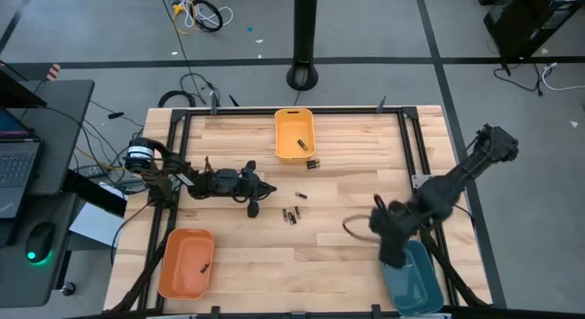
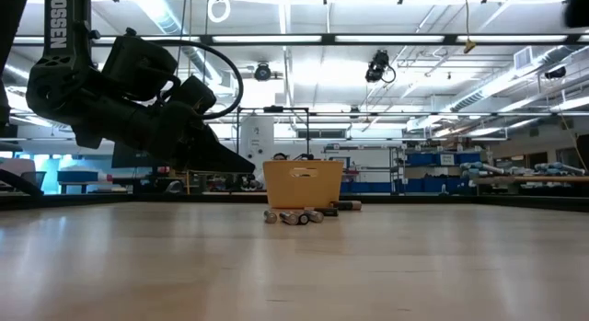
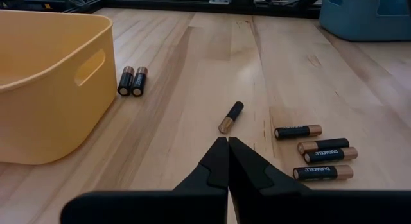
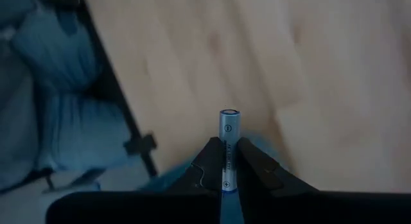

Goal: Sort batteries
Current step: Put the white battery into the blue bin

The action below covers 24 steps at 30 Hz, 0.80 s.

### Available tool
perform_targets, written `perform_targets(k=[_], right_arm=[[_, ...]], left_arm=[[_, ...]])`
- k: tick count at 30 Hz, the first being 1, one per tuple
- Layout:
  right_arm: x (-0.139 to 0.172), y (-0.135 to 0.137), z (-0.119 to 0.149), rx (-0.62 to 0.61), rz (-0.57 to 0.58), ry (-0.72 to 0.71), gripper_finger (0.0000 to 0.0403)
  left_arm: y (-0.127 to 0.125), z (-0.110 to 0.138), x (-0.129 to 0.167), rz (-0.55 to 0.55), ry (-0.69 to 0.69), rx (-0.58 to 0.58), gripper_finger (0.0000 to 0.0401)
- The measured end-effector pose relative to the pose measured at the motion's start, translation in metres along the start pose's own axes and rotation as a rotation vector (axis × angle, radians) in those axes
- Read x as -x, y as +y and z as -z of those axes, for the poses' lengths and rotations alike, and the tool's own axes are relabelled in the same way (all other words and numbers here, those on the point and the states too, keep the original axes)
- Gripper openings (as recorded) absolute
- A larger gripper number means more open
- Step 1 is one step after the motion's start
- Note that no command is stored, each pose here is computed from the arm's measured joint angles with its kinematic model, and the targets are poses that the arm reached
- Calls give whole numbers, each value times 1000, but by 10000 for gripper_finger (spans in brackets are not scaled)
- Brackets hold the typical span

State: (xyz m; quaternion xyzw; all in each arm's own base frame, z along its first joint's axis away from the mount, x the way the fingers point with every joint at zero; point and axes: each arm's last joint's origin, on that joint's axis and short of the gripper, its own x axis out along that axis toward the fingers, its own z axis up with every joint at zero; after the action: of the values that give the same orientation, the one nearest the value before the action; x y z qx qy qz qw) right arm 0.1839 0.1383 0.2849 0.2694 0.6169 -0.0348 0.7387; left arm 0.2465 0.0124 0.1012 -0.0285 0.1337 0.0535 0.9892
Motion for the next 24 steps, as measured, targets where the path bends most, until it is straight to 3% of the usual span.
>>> perform_targets(k=[4,10,16,24], right_arm=[[-8,14,29,49,10,71,35],[-40,16,54,137,165,174,35],[-79,7,59,235,187,206,35],[-107,-25,54,202,217,203,35]], left_arm=[[0,0,0,0,0,1,8],[0,0,0,-1,-1,16,8],[0,0,0,-2,0,17,8],[0,0,0,-3,-1,20,8]])
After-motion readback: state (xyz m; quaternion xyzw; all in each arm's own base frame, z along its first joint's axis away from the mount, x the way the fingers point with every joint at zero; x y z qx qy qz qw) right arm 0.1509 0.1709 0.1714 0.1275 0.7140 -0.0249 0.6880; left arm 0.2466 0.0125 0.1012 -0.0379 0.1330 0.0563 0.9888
